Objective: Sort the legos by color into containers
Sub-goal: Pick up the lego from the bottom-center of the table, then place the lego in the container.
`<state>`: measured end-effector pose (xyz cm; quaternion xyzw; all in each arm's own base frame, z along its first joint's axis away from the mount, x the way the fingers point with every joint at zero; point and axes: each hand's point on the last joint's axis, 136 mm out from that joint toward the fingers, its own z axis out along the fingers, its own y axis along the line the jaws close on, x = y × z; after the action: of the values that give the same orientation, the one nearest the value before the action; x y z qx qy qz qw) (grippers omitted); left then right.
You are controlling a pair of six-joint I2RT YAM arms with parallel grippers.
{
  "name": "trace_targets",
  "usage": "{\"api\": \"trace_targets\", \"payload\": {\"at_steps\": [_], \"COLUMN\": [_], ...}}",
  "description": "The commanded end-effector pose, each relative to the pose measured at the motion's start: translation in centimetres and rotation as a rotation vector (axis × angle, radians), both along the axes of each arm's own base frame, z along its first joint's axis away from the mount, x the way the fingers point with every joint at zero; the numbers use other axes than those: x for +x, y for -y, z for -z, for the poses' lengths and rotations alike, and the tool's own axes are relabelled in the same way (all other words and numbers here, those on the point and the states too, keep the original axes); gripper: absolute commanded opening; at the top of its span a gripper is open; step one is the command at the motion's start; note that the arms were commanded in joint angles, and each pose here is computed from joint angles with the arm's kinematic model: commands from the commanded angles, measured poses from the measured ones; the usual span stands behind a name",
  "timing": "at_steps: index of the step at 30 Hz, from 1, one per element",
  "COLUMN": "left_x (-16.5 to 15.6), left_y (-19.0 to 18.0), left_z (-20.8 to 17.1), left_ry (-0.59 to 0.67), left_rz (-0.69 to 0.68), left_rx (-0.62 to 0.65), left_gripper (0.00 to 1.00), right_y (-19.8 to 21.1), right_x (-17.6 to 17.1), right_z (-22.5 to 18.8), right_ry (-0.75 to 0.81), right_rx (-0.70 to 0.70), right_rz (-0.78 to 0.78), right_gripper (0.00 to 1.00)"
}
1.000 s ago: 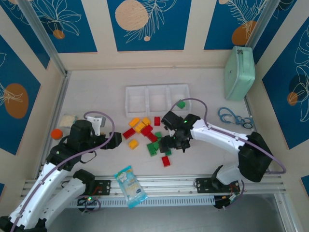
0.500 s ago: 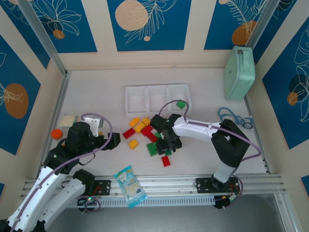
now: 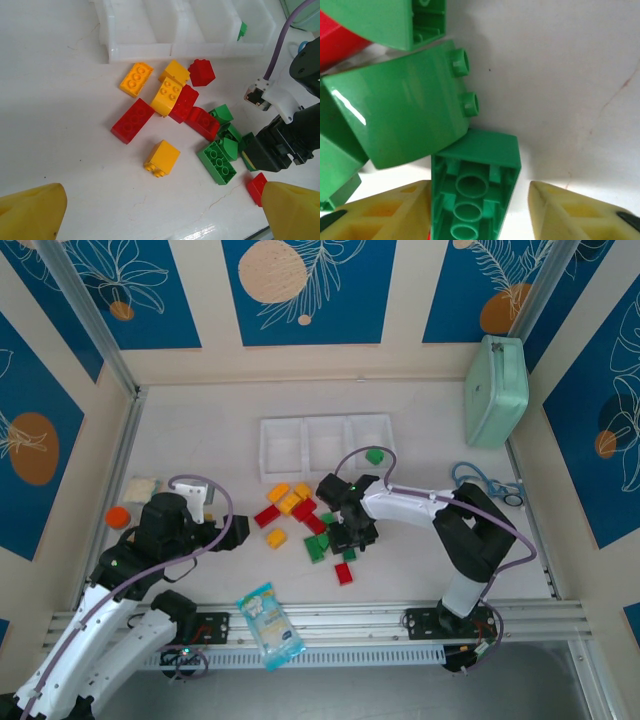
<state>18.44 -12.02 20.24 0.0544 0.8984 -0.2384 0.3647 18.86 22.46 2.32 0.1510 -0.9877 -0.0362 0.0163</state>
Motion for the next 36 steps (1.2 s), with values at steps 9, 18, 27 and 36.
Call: {"api": "trace_targets", "payload": {"at_steps": [9,18,27,36], "left_x": [-0.4,-0.6,-0.8,-1.2], "left_y": [0.3,0.9,1.5,2.6], "left_z": [-0.7,-1.0,-1.0,-0.7], "left_ry": [0.024,0.037,0.038,0.018], "left_rz": [0.023,0.058,0.087,0.148], "left_rx": [-0.009,-0.038,-0.052,-0.077], "left_gripper": [0.99,0.99,0.99,0.99], "right_y": [0.8,2.2,5.1,6.0], "right_x": [1.2,7.4,19.9,27.7], "right_z": [-1.0,-9.3,-16.4,-11.9], "right_ry": [0.050,0.244,0.479,0.421], "right_rx": [-0.002,0.180,0.337,0.372], "right_rz": [0.009,0.076,0.133,0.131], "right_gripper": [0.37,0.32,0.30,0.29]}}
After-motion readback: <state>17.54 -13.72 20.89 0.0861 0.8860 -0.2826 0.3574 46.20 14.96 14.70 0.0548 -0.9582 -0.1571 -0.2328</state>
